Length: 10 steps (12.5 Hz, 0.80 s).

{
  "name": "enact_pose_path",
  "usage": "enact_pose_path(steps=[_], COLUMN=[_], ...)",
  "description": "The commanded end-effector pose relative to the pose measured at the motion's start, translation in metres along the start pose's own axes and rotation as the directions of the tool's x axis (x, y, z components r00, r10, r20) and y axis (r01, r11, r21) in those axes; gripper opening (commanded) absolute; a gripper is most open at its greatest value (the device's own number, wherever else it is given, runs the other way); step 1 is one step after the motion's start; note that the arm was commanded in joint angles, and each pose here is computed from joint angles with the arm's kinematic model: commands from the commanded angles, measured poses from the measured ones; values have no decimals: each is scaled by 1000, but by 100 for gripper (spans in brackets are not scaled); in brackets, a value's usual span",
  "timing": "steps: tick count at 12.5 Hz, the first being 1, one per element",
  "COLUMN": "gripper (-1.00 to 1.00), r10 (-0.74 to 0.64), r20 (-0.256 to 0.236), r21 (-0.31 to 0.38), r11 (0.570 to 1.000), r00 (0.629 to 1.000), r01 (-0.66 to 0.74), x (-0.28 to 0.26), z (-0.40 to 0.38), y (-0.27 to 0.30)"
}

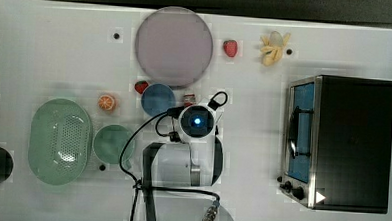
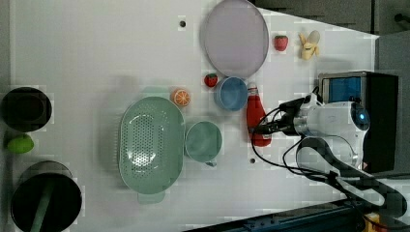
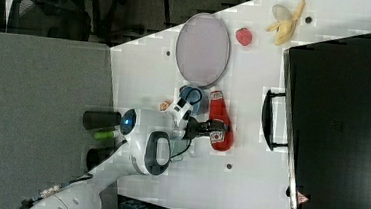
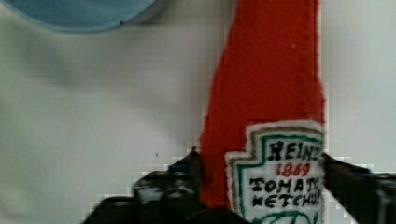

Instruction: Pick Ketchup from the table and place it in strainer.

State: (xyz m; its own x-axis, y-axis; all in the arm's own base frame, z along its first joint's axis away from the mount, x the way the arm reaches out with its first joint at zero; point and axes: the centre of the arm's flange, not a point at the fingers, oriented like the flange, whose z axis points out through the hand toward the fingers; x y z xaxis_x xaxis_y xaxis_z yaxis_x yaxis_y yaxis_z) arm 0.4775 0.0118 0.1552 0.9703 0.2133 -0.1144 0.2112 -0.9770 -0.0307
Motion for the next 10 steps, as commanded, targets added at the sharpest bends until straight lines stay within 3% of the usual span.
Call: enact_pose_path(steps=[1,5,10], gripper=[25,25,25], r10=[-27,-18,-14], r20=[-55,-102,-45], r21=[-14,-41,-84], r11=[1000,999,996], r00=[998,995,999], r01=[27,14,10], x=[10,17,11], z=[-10,-56,-178], y=[3,8,-18])
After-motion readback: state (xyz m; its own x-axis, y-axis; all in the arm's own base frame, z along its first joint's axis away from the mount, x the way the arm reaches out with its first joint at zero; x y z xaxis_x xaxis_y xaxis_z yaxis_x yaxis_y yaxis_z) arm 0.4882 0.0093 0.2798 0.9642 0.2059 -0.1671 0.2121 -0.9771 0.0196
